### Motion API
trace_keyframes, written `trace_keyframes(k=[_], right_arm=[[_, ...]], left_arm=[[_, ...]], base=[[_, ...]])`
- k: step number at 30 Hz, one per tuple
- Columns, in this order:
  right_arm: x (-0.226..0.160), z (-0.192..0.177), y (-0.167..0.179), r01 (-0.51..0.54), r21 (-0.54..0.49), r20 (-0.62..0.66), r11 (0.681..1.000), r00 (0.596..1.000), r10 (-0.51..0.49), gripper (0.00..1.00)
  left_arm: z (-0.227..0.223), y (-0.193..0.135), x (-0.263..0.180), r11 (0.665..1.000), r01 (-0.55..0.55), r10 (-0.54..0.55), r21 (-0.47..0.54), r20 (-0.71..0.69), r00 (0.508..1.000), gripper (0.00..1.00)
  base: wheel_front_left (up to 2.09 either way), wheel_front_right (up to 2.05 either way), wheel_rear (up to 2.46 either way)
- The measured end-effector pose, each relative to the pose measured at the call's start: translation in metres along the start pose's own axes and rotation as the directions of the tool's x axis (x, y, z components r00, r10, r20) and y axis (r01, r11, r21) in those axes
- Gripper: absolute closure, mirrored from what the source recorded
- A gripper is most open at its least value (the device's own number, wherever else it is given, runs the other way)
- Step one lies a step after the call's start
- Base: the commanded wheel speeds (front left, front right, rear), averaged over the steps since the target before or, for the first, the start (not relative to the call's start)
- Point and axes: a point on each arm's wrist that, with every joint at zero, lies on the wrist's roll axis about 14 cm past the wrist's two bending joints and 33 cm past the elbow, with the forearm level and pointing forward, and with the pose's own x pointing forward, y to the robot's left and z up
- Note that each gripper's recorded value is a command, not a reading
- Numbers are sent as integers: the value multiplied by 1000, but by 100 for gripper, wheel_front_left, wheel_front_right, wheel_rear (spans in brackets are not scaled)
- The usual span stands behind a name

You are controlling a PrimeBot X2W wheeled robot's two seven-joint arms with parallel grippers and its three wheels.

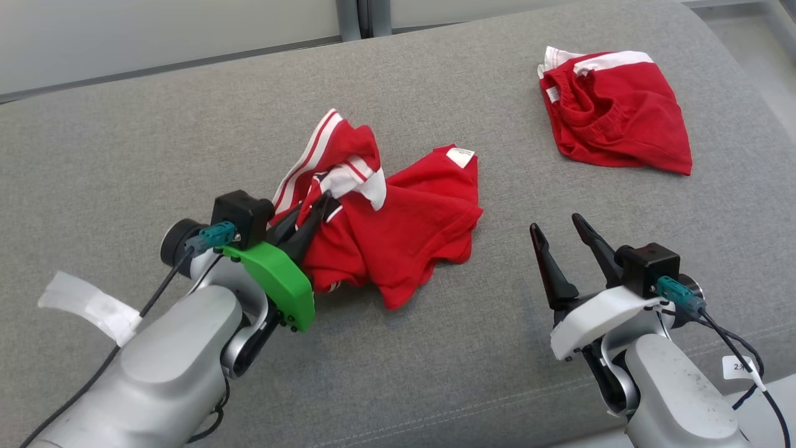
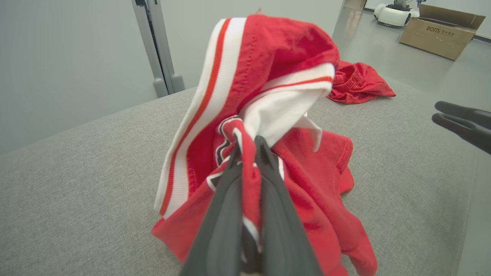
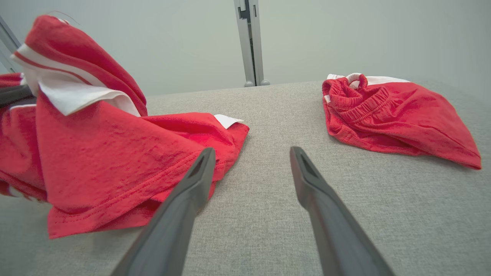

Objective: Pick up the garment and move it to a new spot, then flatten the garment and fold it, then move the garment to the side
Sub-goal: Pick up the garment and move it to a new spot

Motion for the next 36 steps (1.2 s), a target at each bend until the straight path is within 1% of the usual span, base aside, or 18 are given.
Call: trace_keyframes(k=[1,3,8,9,10,11,12,13,20,26,32,36], right_arm=[[0,0,2,-6,-1,0,1000,1000,6,0],[1,0,5,-18,-3,0,1000,1000,18,0],[1,0,13,-41,-3,1,999,999,41,0],[1,1,14,-45,-3,2,999,999,45,0],[1,1,16,-49,-3,3,999,999,49,0],[1,2,17,-52,-4,3,999,999,52,0],[1,2,18,-56,-4,3,998,998,56,0],[1,2,19,-59,-3,4,998,998,59,0],[-3,1,24,-71,-1,0,997,997,71,0],[-5,1,30,-85,1,-1,996,996,85,0],[-2,3,34,-98,1,3,995,995,98,0],[0,1,36,-103,5,1,995,995,103,0]], left_arm=[[-5,1,-3,1000,-14,14,-7,-6,1000,100],[-14,4,-9,999,-42,42,12,-21,999,100],[-31,7,-23,995,-96,95,-25,-42,995,100],[-32,9,-26,994,-107,105,-34,-43,994,98],[-31,10,-28,992,-118,116,-40,-36,993,87],[-29,11,-29,991,-127,126,-36,-27,992,54],[-27,13,-31,990,-139,139,-31,-16,990,4],[-26,15,-33,988,-151,151,-32,-9,988,0],[-25,12,-49,979,-199,200,-35,33,979,0],[-19,13,-66,966,-259,260,-17,82,962,0],[-16,12,-78,957,-291,289,-3,115,950,0],[-17,9,-79,957,-289,284,26,123,951,0]], base=[[0,0,0],[0,0,0],[0,0,0],[0,0,0],[0,0,0],[0,0,0],[0,0,0],[0,0,0],[0,0,0],[0,0,0],[0,0,0],[0,0,0]])
